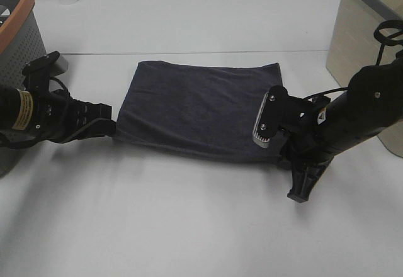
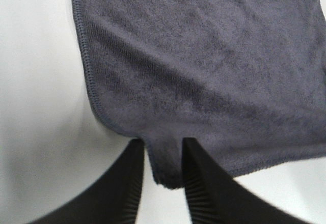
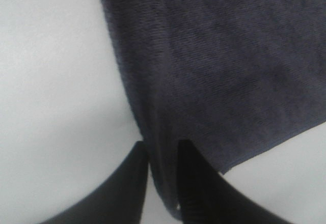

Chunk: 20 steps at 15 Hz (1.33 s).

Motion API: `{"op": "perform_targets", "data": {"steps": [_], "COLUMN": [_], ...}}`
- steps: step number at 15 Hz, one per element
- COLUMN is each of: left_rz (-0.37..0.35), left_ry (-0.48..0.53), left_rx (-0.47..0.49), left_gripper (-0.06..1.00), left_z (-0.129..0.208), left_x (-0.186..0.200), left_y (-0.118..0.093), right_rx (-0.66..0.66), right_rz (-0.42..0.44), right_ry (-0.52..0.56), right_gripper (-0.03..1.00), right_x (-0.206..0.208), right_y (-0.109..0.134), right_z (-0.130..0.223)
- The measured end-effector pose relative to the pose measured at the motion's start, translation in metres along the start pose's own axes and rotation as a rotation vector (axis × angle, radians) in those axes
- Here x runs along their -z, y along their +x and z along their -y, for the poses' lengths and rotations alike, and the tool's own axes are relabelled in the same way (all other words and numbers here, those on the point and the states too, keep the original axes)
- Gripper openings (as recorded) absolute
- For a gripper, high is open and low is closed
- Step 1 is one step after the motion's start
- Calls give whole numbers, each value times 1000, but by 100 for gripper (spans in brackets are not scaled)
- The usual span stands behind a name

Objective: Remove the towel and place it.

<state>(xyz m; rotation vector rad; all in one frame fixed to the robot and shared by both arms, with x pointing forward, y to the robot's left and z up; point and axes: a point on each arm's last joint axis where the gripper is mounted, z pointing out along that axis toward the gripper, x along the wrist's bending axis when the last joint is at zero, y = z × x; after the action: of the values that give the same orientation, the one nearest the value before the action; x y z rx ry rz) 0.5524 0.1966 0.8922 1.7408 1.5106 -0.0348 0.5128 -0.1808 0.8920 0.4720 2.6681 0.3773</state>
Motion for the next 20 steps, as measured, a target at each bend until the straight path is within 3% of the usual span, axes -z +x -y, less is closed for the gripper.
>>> {"op": "perform_targets", "data": {"steps": [1, 2, 6, 10, 12, 18, 19, 20], "left_rz": [6, 25, 59, 63, 30, -297, -484, -549], "left_ry": [-1, -2, -123, -280, -328, -644, -734, -753], "left_rx": [0, -2, -47, -140, -191, -292, -336, -350], "left_gripper": [50, 82, 86, 86, 84, 82, 81, 81], "left_z": [0, 0, -35, -97, -122, -195, -206, -208], "left_x": [0, 0, 20, 46, 55, 114, 133, 138], "left_y": [0, -2, -22, -48, -55, -69, -63, -60], "right_rx": [0, 0, 1, -4, -37, -323, -457, -495], "right_rz": [-14, -28, 39, 274, 344, 536, 565, 574], "right_ry": [12, 24, -39, -250, -322, -593, -687, -725], "right_gripper": [43, 66, 71, 71, 71, 71, 71, 71], "right_x": [0, 0, 24, 62, 79, 130, 150, 160], "right_y": [1, 3, -6, -32, -46, -99, -115, -121], "right_z": [1, 2, -6, -29, -42, -86, -98, -103]}}
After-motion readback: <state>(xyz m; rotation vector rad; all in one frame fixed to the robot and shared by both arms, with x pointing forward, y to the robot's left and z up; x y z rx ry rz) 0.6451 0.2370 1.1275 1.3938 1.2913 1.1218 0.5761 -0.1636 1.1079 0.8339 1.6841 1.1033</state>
